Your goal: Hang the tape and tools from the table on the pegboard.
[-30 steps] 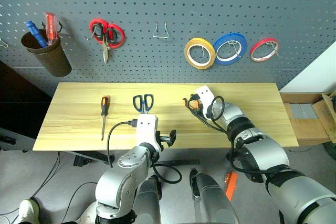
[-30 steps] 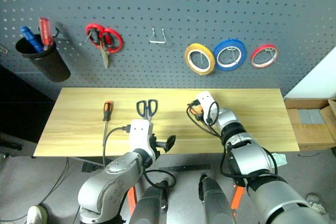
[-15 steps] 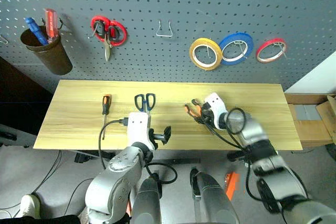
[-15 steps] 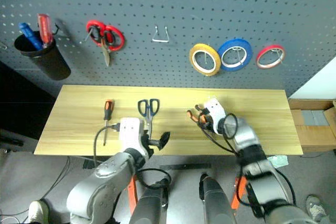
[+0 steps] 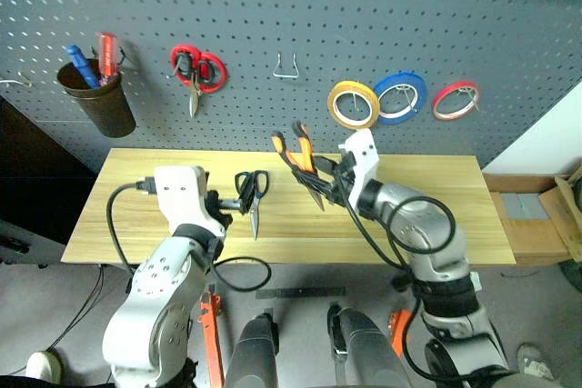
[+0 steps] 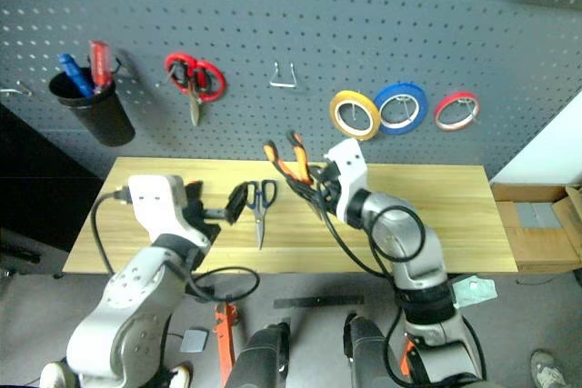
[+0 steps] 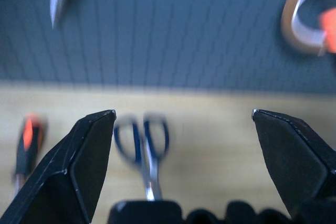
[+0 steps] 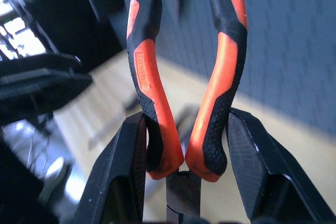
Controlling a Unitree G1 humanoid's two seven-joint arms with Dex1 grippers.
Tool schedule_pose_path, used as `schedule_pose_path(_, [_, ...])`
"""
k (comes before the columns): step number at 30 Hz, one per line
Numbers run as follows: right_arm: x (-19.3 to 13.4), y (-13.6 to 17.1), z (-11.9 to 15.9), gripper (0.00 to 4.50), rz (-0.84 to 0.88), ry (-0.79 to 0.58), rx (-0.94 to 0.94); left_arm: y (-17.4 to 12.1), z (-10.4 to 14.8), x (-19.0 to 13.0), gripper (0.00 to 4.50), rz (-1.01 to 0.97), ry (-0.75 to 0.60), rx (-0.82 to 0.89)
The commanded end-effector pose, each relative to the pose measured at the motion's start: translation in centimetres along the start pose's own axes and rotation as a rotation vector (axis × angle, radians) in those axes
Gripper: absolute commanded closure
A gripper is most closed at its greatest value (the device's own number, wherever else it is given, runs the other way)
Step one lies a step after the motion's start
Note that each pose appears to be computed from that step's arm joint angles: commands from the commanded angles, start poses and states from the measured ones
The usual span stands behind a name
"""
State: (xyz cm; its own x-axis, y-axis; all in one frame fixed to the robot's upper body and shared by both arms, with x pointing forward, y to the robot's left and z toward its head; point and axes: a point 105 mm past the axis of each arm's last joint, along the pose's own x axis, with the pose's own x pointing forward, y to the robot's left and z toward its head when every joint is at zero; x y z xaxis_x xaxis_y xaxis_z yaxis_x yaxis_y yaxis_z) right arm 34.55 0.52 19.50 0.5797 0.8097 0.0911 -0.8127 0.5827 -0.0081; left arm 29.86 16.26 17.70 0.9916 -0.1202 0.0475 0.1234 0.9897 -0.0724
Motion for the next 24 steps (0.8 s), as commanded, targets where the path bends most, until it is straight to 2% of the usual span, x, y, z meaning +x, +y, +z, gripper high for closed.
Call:
schedule_pose_path(1, [3.0, -0.3, 5.6, 2.64, -0.032, -0.246, -0.194, 0.7, 2.6, 1.4, 0.00, 0.033, -0.117, 0.033])
schedule_pose_path(6, [5.7, -2.3, 10.1, 2.64, -0.177, -0.423, -0.357, -0.3, 4.5, 3.3, 0.00, -0.003, -0.187, 0.030])
schedule_pose_path(10, [7.2, -3.3, 12.1, 2.64, -0.255, -0.471, -0.425, -1.7, 5.6, 4.8, 0.00, -0.050, -0.222, 0.021])
schedule_pose_path(17, [8.1, -3.6, 12.5, 2.64, -0.268, -0.475, -0.428, -2.7, 6.0, 5.7, 0.00, -0.086, -0.224, 0.028])
schedule_pose_path(24, [8.3, -4.3, 11.8, 2.64, -0.242, -0.414, -0.440, -3.8, 5.1, 6.2, 0.00, -0.133, -0.176, 0.018])
